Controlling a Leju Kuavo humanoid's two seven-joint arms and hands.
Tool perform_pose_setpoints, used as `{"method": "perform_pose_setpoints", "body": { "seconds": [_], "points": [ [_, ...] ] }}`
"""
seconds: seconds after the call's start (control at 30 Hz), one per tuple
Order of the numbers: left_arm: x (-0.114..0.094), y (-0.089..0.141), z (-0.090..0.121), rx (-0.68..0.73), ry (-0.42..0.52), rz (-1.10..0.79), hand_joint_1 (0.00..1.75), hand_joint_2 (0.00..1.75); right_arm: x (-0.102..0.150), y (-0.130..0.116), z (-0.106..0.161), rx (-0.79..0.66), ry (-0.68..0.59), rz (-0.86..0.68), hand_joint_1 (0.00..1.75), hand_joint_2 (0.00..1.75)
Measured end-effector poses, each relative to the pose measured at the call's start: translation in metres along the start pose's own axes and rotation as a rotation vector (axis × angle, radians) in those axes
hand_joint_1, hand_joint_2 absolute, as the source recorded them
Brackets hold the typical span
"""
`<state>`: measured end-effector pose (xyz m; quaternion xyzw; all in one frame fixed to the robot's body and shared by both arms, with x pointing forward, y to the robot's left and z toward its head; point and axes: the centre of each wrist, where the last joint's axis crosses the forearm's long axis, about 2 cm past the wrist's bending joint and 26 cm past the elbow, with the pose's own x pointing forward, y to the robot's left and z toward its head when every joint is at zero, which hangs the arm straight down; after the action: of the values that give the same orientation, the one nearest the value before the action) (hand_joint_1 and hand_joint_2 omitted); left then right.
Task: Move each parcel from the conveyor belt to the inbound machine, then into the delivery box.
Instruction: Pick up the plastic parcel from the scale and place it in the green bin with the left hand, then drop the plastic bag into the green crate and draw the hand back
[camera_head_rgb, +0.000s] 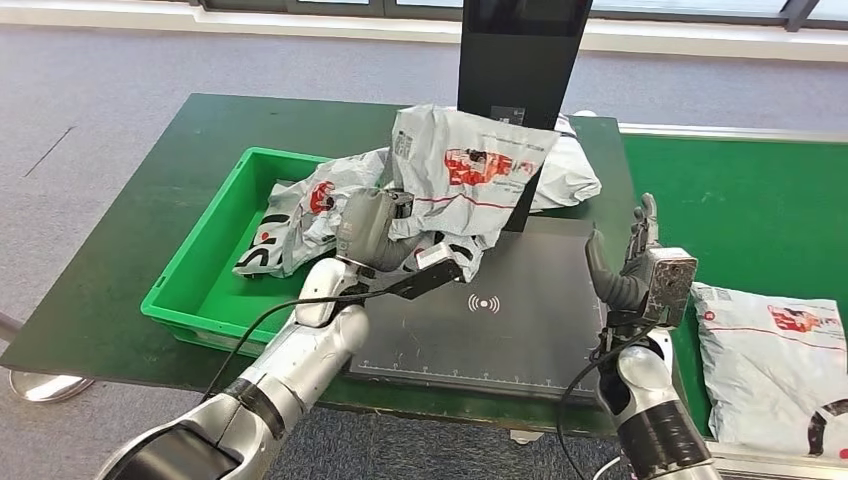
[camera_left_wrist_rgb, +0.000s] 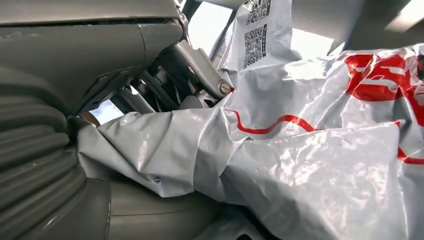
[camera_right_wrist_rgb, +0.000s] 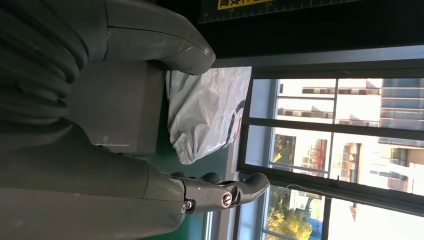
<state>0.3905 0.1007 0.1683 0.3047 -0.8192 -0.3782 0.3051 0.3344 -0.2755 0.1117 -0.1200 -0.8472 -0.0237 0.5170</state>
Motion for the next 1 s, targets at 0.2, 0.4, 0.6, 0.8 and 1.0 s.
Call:
{"method": "perform_pose_setpoints", "body": {
  "seconds": [0.2,0.4,0.6,0.8,1.0],
  "points": [
    [-0.033,0.054,-0.022,0.224,-0.096,-0.147,1.75,1.75,-0.006,-0.004,0.015,0.006,0.025,0.020,0.00,1.75],
    [-0.069,0.087,-0.009,0.299,0.146,-0.297,1.75,1.75,-0.011,-0.015,0.029,-0.002,0.054,0.052,0.00,1.75],
    [-0.103,0.082,0.012,0.221,0.583,-0.422,1.59,1.75,-0.010,-0.031,0.040,-0.002,0.082,0.069,0.00,1.75],
    [-0.130,0.060,0.039,-0.001,0.718,-0.490,0.00,1.75,-0.010,-0.033,0.042,0.009,0.094,0.077,0.00,1.75],
    [-0.146,0.046,0.067,-0.242,0.775,-0.418,0.00,1.75,-0.008,-0.032,0.043,0.028,0.115,0.078,0.00,1.75]
  ]
}}
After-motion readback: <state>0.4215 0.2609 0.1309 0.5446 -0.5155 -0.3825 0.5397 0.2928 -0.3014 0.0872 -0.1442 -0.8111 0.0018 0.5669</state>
